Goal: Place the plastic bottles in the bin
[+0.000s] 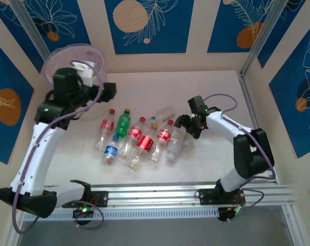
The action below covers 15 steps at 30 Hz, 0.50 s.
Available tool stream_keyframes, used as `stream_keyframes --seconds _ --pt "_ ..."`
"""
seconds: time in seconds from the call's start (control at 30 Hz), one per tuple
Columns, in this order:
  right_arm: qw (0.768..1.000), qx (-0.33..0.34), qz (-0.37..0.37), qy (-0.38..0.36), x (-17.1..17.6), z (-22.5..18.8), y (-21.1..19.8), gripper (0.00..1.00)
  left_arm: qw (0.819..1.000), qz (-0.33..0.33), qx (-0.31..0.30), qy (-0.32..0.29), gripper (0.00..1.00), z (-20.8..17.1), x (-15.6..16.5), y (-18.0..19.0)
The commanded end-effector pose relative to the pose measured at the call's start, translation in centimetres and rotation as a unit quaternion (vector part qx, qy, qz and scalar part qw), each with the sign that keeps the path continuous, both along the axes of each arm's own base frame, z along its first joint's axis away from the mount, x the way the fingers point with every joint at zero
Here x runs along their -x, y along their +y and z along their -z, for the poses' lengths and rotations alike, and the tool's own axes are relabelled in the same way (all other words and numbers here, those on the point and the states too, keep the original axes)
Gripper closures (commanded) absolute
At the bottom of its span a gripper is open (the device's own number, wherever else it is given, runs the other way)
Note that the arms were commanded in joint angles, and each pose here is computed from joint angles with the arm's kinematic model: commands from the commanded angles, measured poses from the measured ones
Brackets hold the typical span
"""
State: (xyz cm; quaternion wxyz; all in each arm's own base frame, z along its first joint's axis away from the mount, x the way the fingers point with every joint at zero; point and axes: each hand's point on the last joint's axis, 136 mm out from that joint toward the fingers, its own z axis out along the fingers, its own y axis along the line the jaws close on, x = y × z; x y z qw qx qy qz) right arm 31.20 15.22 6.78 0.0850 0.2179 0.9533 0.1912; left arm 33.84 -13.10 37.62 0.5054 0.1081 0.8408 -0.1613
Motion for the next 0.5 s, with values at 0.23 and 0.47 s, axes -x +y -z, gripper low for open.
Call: stream_keyframes --seconds 0.23,0.47 --pt "1.0 0.007 0.001 0.005 -2.1 2.1 1.5 0.19 0.987 0.073 0.033 0.14 0.0 9.8 2.3 -6.4" --pt "1.0 0.02 0.004 0.015 -2.3 3.3 1.4 0.23 0.971 0.112 0.073 0.196 0.0 12.8 4.0 -8.7"
